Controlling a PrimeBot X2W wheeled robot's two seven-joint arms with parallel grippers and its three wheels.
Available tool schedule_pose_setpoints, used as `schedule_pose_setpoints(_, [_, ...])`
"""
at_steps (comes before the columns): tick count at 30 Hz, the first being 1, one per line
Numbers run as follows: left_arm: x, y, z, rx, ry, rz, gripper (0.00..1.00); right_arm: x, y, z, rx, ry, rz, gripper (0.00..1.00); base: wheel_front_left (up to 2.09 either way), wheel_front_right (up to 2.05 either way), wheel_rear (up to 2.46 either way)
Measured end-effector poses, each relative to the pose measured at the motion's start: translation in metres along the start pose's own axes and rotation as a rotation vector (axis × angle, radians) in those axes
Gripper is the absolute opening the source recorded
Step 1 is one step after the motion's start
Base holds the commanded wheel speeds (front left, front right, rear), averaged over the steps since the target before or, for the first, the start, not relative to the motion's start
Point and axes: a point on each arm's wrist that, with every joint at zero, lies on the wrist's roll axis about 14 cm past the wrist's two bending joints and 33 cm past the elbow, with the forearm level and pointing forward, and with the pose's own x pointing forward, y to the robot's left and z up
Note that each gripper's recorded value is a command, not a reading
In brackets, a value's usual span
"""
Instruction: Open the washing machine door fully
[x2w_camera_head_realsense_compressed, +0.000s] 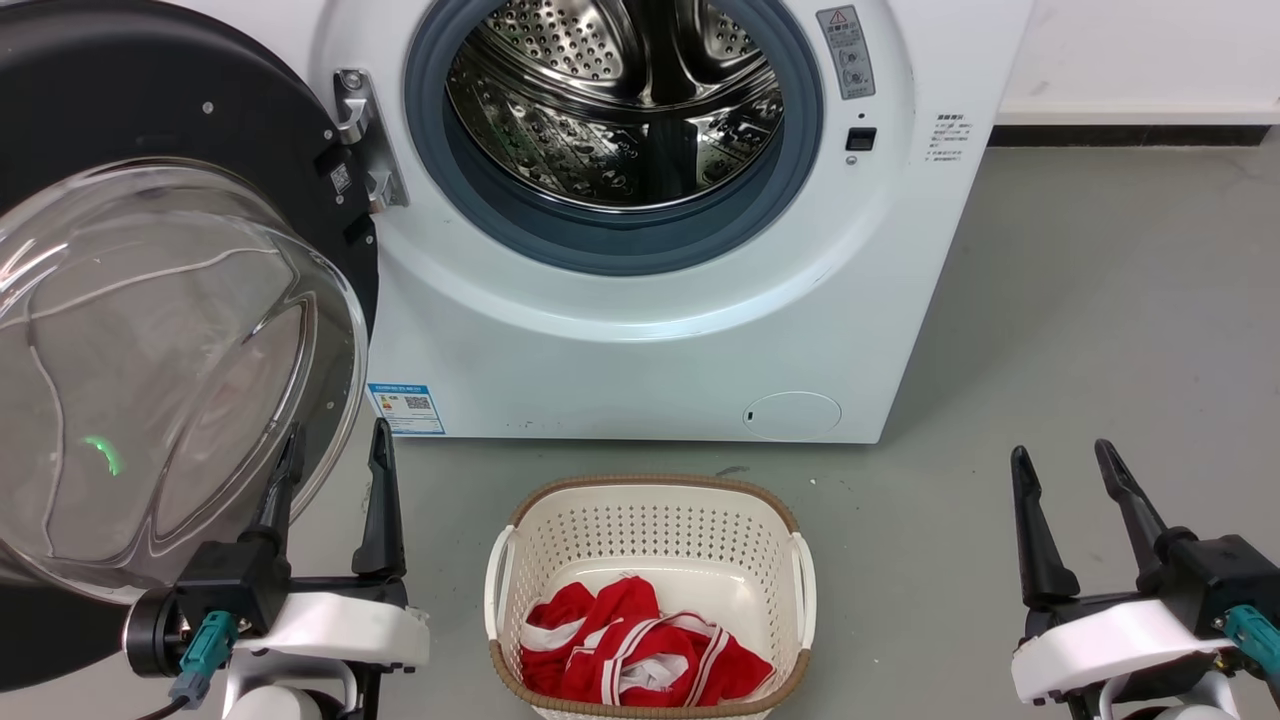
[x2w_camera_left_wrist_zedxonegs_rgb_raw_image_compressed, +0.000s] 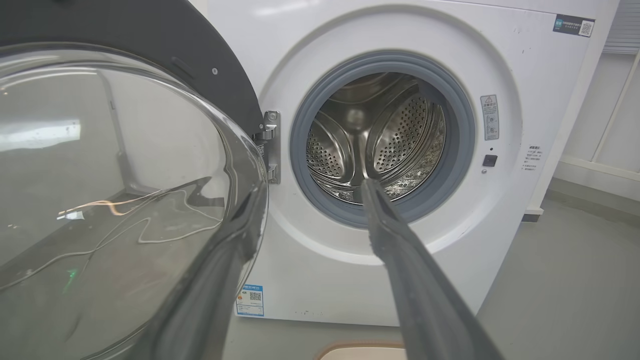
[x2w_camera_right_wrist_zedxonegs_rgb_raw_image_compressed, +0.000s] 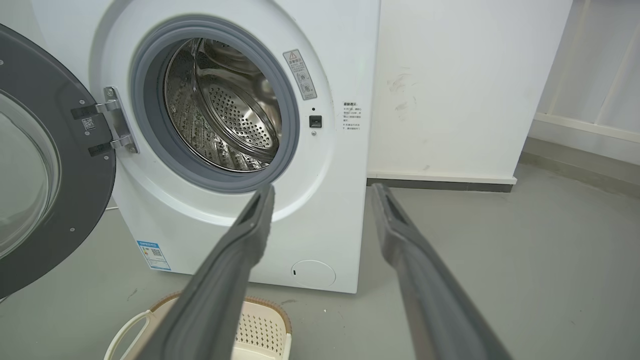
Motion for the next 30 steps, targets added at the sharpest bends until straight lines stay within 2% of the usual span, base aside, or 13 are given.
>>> schedule_pose_setpoints(26, [0.000,-0.002,-0.005,-0.001,0.013,-0.012,1.00,-0.002,0.001,-0.002,0.018,0.002,0.001,1.00,0.00,0.00,0.00])
schedule_pose_setpoints(27, [0.000,-0.002,-0.006,-0.001,0.014,-0.014,0.00,-0.002,0.001,-0.002,0.018,0.002,0.001,0.00,0.00,0.00,0.00])
schedule_pose_setpoints(30, [-0.007,-0.003,-0.020,-0.009,0.064,-0.008,0.00,-0.007,0.001,-0.014,0.022,0.039,-0.002,0.00,0.00,0.00,0.00])
